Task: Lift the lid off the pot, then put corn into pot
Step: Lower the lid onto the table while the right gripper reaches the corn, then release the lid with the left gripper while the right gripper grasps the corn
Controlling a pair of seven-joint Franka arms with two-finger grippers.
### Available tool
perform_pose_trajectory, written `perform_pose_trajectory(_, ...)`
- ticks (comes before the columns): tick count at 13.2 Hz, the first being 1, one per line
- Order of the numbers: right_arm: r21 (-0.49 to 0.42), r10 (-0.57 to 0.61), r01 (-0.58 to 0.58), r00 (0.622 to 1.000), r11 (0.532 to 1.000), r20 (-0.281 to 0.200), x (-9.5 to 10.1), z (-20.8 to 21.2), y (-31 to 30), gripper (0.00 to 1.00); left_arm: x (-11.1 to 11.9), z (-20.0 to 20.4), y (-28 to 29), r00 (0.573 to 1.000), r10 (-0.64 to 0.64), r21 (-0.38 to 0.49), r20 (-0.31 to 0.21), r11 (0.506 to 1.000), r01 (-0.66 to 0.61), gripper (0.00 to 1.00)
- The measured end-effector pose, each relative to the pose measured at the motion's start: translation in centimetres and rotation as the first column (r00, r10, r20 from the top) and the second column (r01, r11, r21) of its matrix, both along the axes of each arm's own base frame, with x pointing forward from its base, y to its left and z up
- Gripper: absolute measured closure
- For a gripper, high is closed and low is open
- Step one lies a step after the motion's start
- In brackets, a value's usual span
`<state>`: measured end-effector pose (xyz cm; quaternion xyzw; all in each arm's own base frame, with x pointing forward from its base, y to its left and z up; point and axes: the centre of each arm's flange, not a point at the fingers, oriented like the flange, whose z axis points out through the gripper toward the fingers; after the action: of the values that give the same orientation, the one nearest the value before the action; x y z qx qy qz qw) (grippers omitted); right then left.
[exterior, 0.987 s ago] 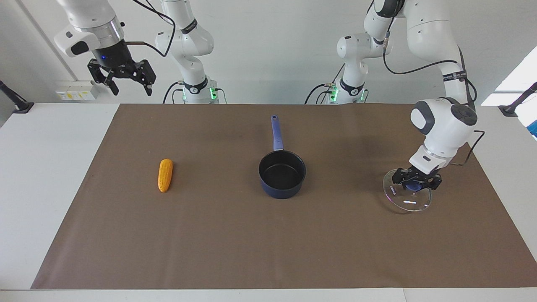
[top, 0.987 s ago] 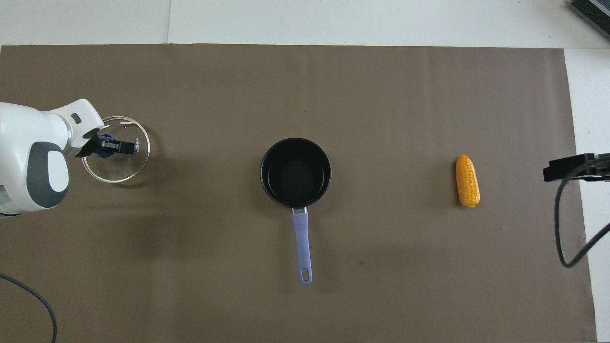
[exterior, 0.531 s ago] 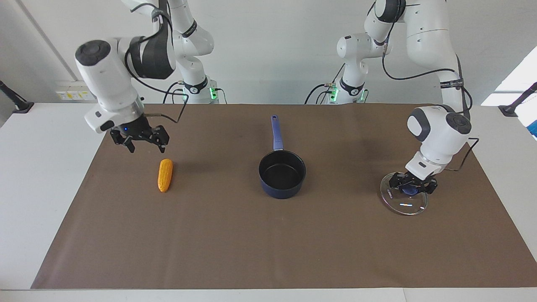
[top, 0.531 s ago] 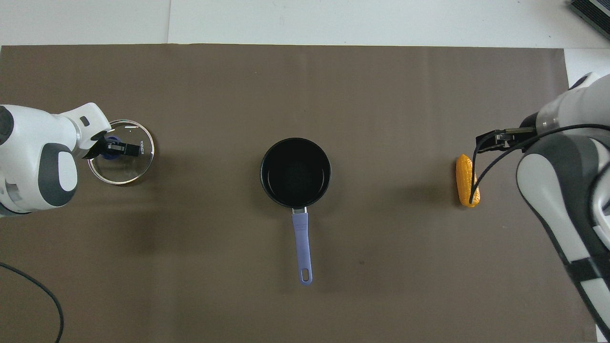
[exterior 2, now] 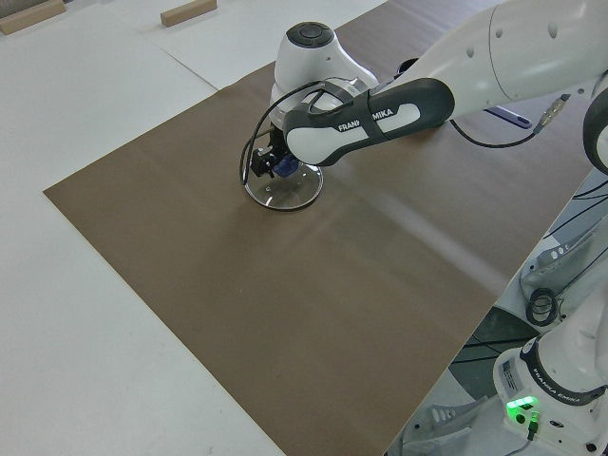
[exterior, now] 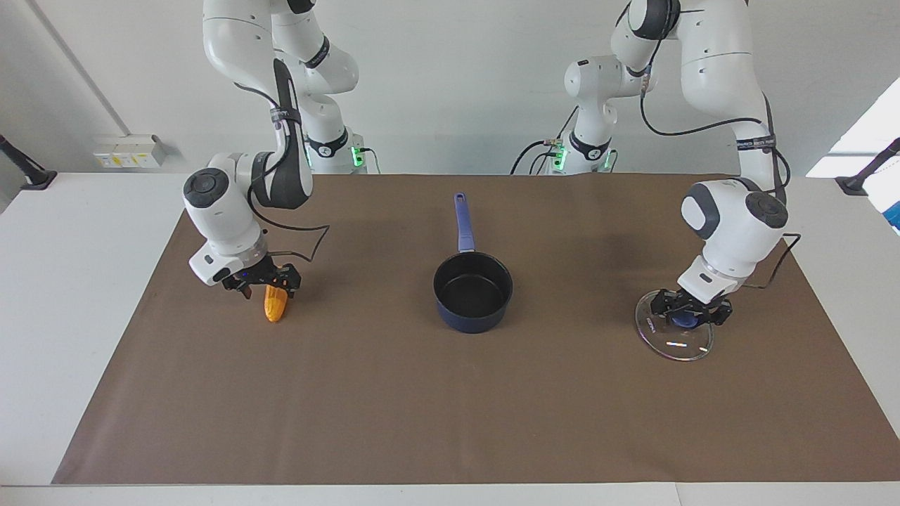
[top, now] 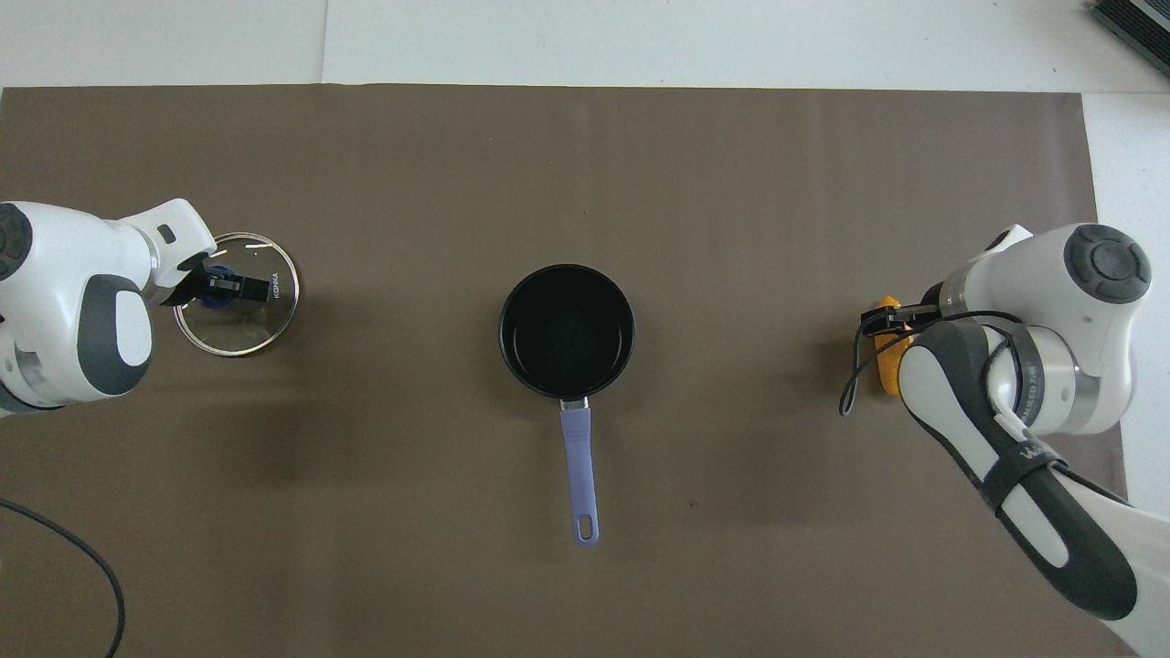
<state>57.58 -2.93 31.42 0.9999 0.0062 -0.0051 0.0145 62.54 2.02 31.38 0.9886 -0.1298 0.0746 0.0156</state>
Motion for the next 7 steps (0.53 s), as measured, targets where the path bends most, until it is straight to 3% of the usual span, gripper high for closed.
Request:
perform_pose_trajectory(2,0.000,0.004,-0.004,1.000,1.000,-0.020,-0.3,-1.2,0.0,0.00,0.1,1.2,-0.1,1.000,-0.002,0.000,0.008,1.000,0.002,0.01)
perform_pose_trajectory(4,0.001,0.027,-0.027,0.999,1.000,-0.024,-0.3,-1.5,0.0,0.00,-0.1,4.3,-0.4,1.000,-0.008,0.000,0.027,1.000,0.008,0.00)
perform_pose_trajectory(5,0.001,0.039,-0.039,0.999,0.999,-0.024,-0.3,-1.5,0.0,0.07,-0.4,6.5,-0.6,0.999,-0.013,0.000,0.033,1.000,0.013,0.00)
perform_pose_trajectory(7,0.002,0.041,-0.041,0.999,0.999,-0.024,-0.3,-1.5,0.0,0.34,-1.6,11.6,-0.8,0.999,-0.020,0.001,0.044,1.000,0.020,0.00)
